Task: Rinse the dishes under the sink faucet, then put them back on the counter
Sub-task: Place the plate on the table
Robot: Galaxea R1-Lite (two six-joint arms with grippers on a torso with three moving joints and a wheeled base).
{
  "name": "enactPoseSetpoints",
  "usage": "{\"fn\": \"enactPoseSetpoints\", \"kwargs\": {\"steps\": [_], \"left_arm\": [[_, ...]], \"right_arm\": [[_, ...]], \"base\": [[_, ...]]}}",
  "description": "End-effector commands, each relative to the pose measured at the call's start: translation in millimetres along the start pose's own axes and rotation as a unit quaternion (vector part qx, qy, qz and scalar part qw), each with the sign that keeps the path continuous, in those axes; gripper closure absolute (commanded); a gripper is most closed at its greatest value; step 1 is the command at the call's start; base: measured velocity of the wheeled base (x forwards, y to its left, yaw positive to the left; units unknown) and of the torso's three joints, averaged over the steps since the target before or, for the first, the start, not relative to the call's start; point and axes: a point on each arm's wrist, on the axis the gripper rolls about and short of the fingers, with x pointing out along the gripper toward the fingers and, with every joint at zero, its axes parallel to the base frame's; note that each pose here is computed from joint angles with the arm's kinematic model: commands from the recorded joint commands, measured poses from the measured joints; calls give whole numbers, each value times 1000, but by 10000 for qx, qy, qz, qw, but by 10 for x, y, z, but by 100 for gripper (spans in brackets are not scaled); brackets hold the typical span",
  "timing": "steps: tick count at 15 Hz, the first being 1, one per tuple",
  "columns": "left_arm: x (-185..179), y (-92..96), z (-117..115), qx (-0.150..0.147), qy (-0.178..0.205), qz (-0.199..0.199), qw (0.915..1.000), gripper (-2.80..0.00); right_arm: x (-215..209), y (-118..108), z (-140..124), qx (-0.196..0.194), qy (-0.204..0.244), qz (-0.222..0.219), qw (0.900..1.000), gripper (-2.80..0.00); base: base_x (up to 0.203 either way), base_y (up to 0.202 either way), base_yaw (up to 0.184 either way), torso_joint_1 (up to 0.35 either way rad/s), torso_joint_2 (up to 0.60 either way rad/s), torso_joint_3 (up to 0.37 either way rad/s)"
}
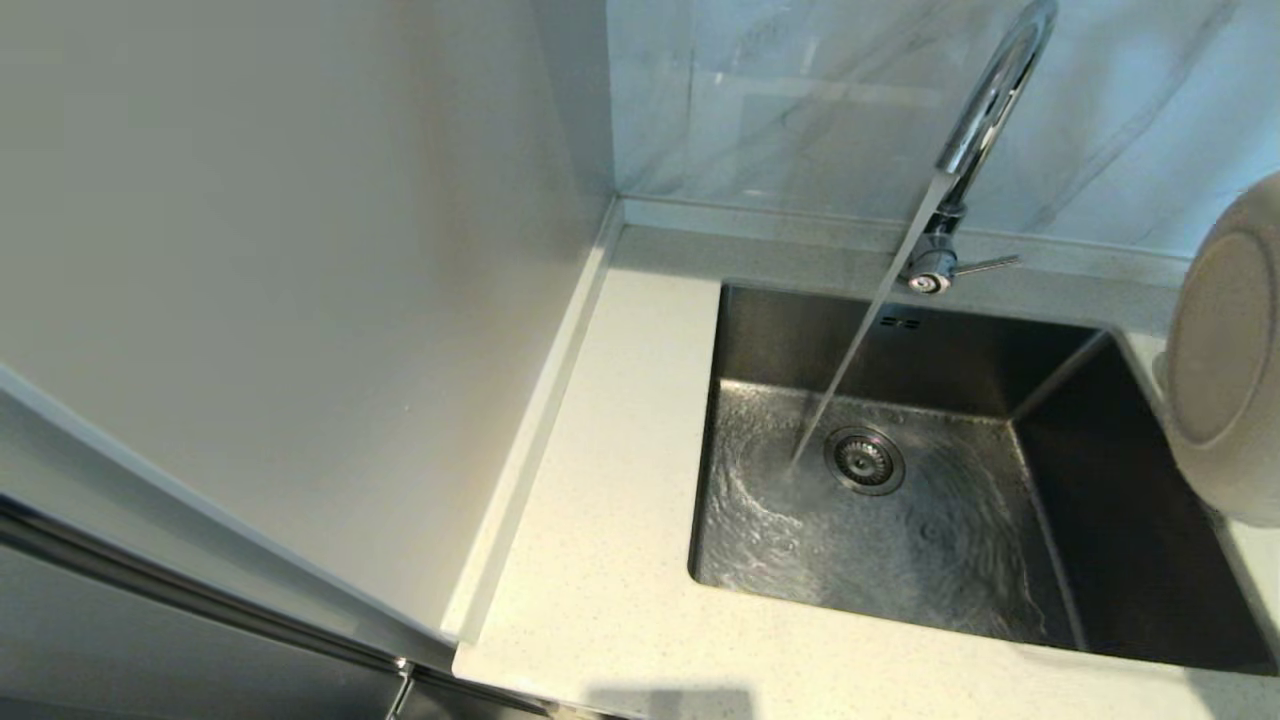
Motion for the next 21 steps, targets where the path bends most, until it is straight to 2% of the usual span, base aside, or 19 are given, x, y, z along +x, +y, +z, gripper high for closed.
{"fn": "enactPoseSetpoints", "kwargs": {"steps": [1,3,5,7,9,11,14,17,19,21], "left_arm": [[0,0,0,2,0,-4,10000,0],[0,0,0,2,0,-4,10000,0],[0,0,0,2,0,-3,10000,0],[0,0,0,2,0,-4,10000,0],[0,0,0,2,0,-4,10000,0],[0,0,0,2,0,-4,10000,0],[0,0,0,2,0,-4,10000,0],[0,0,0,2,0,-4,10000,0],[0,0,0,2,0,4,10000,0],[0,0,0,2,0,3,10000,0]], "right_arm": [[-136,136,13,-476,-194,-98,9986,0],[-225,200,12,-895,-471,-410,9940,0],[-290,200,-71,-1280,-306,-577,9896,0],[-326,166,-155,-1786,-26,-814,9805,0],[-344,90,-234,-2329,249,-1457,9612,0],[-339,-38,-359,-2574,654,-1984,9434,0],[-368,-298,-718,-2908,1343,-2312,9187,0],[-345,-654,-1130,-3009,2006,-2627,8945,0],[-270,-924,-1351,-3194,1985,-2992,8769,0],[-217,-1153,-1553,-3516,1479,-3231,8661,0]], "base": [[0,0,0,0,0,0],[0,0,0,0,0,0],[0,0,0,0,0,0],[0,0,0,0,0,0],[0,0,0,0,0,0],[0,0,0,0,0,0],[0,0,0,0,0,0],[0,0,0,0,0,0],[0,0,0,0,0,0],[0,0,0,0,0,0]]}}
